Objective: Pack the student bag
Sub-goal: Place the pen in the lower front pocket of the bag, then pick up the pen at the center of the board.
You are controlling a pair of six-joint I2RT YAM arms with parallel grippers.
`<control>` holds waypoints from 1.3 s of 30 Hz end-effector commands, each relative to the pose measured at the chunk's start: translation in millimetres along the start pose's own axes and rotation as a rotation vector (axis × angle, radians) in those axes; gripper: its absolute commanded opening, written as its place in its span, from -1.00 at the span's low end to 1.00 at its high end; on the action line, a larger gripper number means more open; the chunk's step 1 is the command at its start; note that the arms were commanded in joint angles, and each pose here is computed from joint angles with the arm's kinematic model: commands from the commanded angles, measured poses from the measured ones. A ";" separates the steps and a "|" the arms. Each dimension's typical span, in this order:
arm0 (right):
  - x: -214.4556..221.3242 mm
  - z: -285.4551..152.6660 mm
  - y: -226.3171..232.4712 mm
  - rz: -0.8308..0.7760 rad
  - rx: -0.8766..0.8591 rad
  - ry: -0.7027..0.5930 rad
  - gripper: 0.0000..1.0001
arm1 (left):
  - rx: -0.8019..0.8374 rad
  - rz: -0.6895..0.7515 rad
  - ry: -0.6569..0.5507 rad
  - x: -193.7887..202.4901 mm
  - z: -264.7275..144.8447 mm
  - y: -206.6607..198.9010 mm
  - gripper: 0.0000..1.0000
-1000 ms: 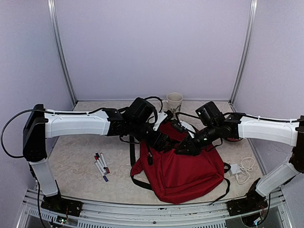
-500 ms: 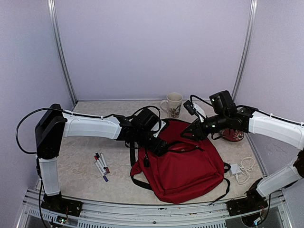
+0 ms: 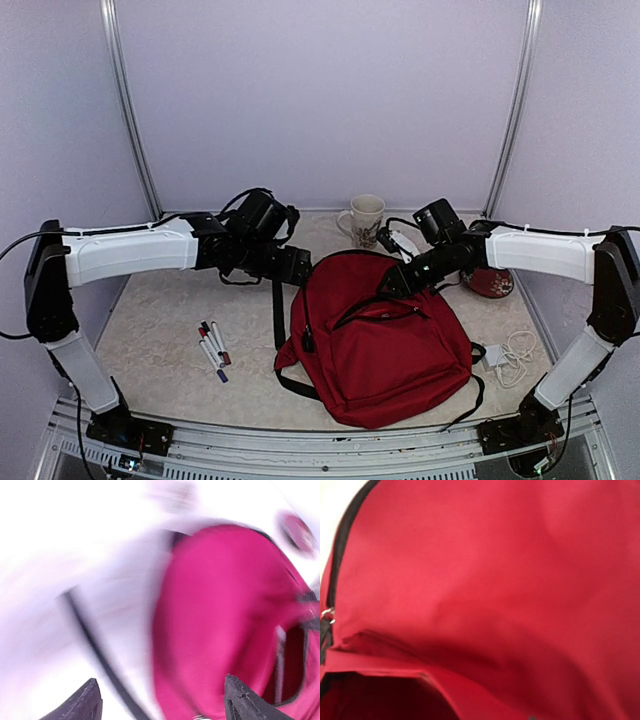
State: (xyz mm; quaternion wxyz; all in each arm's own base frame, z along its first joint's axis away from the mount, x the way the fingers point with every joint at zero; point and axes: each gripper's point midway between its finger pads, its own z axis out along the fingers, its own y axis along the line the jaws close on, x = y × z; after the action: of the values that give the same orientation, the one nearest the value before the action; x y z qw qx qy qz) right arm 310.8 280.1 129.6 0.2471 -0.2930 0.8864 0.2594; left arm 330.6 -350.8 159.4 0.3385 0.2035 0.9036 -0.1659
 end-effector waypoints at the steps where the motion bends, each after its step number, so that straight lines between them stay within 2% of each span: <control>1: -9.8 -5.4 -7.4 0.024 0.064 -0.028 -0.21 | -0.422 -0.276 0.135 67.9 -36.8 96.1 0.63; 5: -7.1 -6.8 -8.0 0.028 0.071 -0.032 -0.21 | -0.478 -0.458 0.243 135.8 -51.6 127.5 0.36; 8: -5.3 -7.2 -5.9 0.024 0.064 -0.035 -0.20 | -0.522 -0.583 0.265 169.2 -64.4 140.8 0.07; 10: -2.3 -7.3 -5.6 0.022 0.065 -0.035 -0.20 | -0.516 -0.651 0.237 177.1 -74.1 143.0 -0.11; 14: 5.5 -6.7 -7.0 0.021 0.068 -0.030 -0.19 | -0.478 -0.729 0.215 193.0 -80.9 143.9 -0.23; 19: 9.2 -7.0 -8.7 0.019 0.077 -0.027 -0.19 | -0.425 -0.750 0.278 212.5 -65.4 137.3 -0.32; 23: 10.3 -8.5 -8.7 0.017 0.080 -0.027 -0.19 | -0.445 -0.738 0.293 218.0 -62.6 140.2 -0.57; 31: 13.7 -10.0 -11.0 0.019 0.095 -0.022 -0.19 | -0.401 -0.753 0.313 229.6 -49.6 136.7 -0.54; 39: 13.1 -13.4 -11.6 0.010 0.105 -0.023 -0.19 | -0.433 -0.752 0.361 248.3 -48.9 142.8 -0.59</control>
State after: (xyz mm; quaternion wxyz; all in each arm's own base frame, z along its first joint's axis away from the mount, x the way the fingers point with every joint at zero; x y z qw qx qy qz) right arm 308.6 260.3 119.1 0.2589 -0.2680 0.9016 0.2199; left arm 209.9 -150.3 14.1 0.1428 -0.1817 0.9715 -0.0523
